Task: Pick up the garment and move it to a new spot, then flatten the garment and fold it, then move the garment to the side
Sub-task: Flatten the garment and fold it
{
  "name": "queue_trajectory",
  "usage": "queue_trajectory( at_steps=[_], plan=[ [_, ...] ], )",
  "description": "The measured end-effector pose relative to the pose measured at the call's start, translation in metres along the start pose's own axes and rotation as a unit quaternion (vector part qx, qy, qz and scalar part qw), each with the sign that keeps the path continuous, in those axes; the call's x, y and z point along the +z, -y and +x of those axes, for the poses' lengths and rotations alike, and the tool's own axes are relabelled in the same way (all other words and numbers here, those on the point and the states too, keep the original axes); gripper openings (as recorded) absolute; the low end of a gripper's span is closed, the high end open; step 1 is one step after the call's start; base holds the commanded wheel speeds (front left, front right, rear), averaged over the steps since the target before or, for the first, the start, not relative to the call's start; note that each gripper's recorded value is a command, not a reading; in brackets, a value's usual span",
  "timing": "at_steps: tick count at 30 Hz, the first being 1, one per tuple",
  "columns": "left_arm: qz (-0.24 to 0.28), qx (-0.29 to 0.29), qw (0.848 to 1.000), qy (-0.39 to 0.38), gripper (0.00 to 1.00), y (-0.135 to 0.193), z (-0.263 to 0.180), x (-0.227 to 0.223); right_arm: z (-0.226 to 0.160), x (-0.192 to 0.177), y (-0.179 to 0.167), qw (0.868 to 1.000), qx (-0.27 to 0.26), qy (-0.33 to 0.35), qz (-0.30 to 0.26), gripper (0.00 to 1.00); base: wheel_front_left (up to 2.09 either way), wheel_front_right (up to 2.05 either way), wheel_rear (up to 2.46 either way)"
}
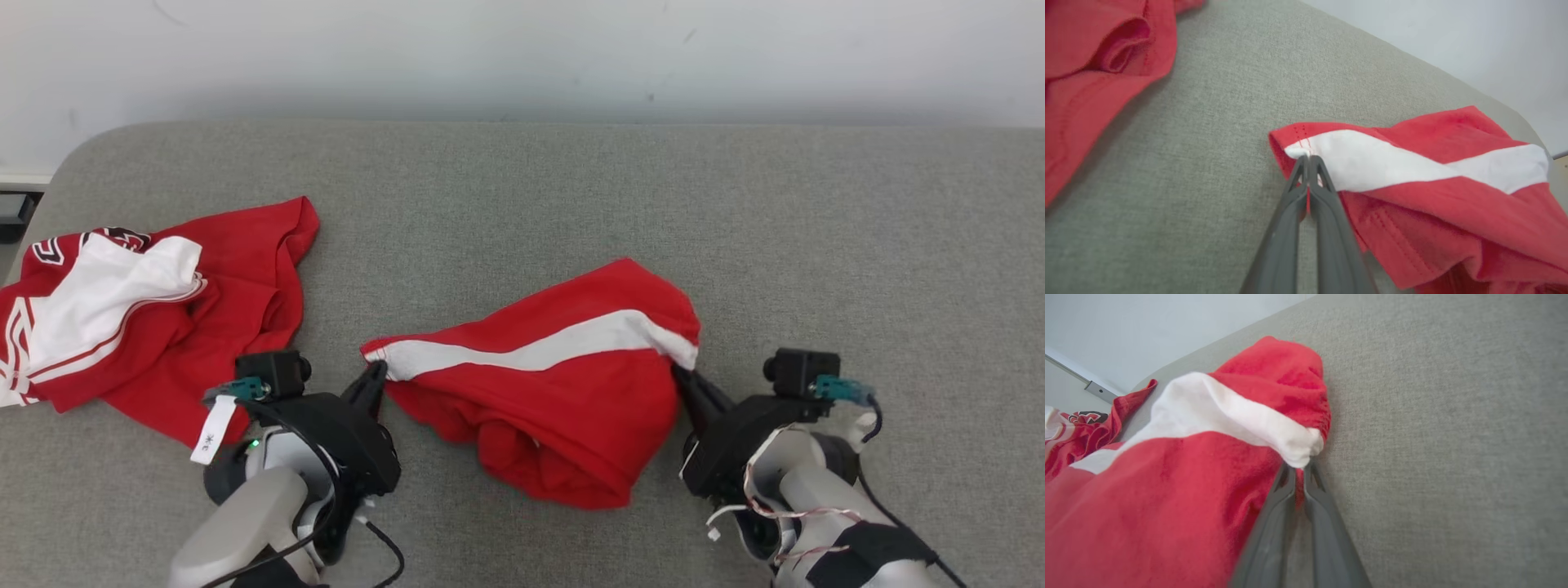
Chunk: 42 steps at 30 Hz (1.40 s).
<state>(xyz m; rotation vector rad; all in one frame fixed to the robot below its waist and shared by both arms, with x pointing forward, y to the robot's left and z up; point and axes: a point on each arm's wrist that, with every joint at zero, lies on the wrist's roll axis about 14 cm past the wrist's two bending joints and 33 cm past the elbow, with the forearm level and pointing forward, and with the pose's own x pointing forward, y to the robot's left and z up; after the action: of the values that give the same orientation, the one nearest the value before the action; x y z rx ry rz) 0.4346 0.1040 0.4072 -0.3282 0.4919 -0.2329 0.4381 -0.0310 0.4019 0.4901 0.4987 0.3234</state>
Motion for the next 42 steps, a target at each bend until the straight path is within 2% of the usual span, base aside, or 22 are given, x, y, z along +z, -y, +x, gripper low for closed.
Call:
queue_trajectory(
  at_steps=[5, 11, 14, 18, 22, 24, 25, 27, 29, 31, 32, 33, 34, 35, 36, 37, 38, 39, 42],
  plan=[
    [0.032, 0.001, 0.998, 0.055, 0.00, -0.003, -0.002, 0.028, 0.002, 0.037, 0.004, 0.998, 0.000, 0.060, 0.008, 0.00, 0.00, 0.00, 0.00],
    [0.041, -0.044, 0.992, 0.114, 0.00, 0.025, -0.003, 0.068, -0.005, 0.080, 0.008, 0.994, 0.012, 0.104, -0.019, 0.00, 0.00, 0.00, 0.00],
    [0.030, -0.086, 0.990, 0.111, 0.00, 0.046, -0.001, 0.071, -0.003, 0.075, 0.006, 0.996, 0.025, 0.044, -0.076, 0.00, 0.00, 0.00, 0.00],
    [0.037, -0.113, 0.992, 0.043, 0.00, 0.056, 0.007, 0.054, 0.000, 0.066, 0.013, 0.991, 0.019, -0.050, -0.122, 0.00, 0.00, 0.00, 0.00],
    [0.094, -0.130, 0.986, -0.052, 0.00, 0.060, 0.018, 0.035, 0.007, 0.068, 0.022, 0.980, 0.004, -0.132, -0.147, 0.00, 0.00, 0.00, 0.00],
    [0.106, -0.133, 0.982, -0.084, 0.00, 0.063, 0.028, 0.043, 0.012, 0.075, 0.028, 0.972, -0.011, -0.171, -0.161, 0.00, 0.00, 0.00, 0.00],
    [0.132, -0.132, 0.976, -0.116, 0.00, 0.066, 0.039, 0.056, 0.019, 0.092, 0.033, 0.965, -0.031, -0.196, -0.172, 0.00, 0.00, 0.00, 0.00],
    [0.122, -0.131, 0.973, -0.147, 0.00, 0.070, 0.050, 0.070, 0.027, 0.120, 0.037, 0.962, -0.063, -0.197, -0.179, 0.00, 0.00, 0.00, 0.00],
    [0.139, -0.129, 0.973, -0.130, 0.00, 0.078, 0.065, 0.107, 0.039, 0.169, 0.026, 0.965, -0.069, -0.155, -0.201, 0.00, 0.00, 0.00, 0.00],
    [0.179, -0.123, 0.975, -0.034, 0.00, 0.095, 0.076, 0.183, 0.048, 0.238, -0.005, 0.970, -0.046, -0.058, -0.231, 0.00, 0.00, 0.00, 0.00],
    [0.180, -0.136, 0.974, 0.024, 0.00, 0.110, 0.074, 0.225, 0.049, 0.275, -0.030, 0.969, -0.020, 0.007, -0.246, 0.00, 0.00, 0.00, 0.00],
    [0.165, -0.149, 0.970, 0.097, 0.00, 0.126, 0.069, 0.267, 0.046, 0.310, -0.056, 0.964, 0.010, 0.081, -0.252, 0.00, 0.00, 0.00, 0.00],
    [0.165, -0.155, 0.961, 0.156, 0.00, 0.136, 0.063, 0.298, 0.038, 0.342, -0.082, 0.951, 0.040, 0.157, -0.264, 0.00, 0.00, 0.00, 0.00],
    [0.166, -0.153, 0.952, 0.206, 0.00, 0.140, 0.058, 0.320, 0.030, 0.365, -0.099, 0.935, 0.062, 0.216, -0.276, 0.00, 0.00, 0.00, 0.00],
    [0.153, -0.149, 0.942, 0.261, 0.00, 0.139, 0.054, 0.338, 0.029, 0.375, -0.104, 0.926, 0.072, 0.249, -0.273, 0.00, 0.00, 0.00, 0.00],
    [0.143, -0.154, 0.932, 0.296, 0.00, 0.136, 0.052, 0.344, 0.030, 0.376, -0.104, 0.920, 0.083, 0.273, -0.269, 0.00, 0.00, 0.00, 0.00],
    [0.123, -0.151, 0.929, 0.316, 0.00, 0.127, 0.054, 0.342, 0.036, 0.369, -0.096, 0.915, 0.082, 0.283, -0.274, 0.00, 0.00, 0.00, 0.00],
    [0.105, -0.138, 0.930, 0.323, 0.00, 0.116, 0.062, 0.330, 0.046, 0.352, -0.082, 0.918, 0.083, 0.280, -0.268, 0.00, 0.00, 0.00, 0.00],
    [0.071, -0.112, 0.961, 0.244, 0.00, 0.076, 0.095, 0.224, 0.076, 0.266, -0.013, 0.942, 0.053, 0.218, -0.248, 0.00, 0.00, 0.00, 0.00]
  ],
)
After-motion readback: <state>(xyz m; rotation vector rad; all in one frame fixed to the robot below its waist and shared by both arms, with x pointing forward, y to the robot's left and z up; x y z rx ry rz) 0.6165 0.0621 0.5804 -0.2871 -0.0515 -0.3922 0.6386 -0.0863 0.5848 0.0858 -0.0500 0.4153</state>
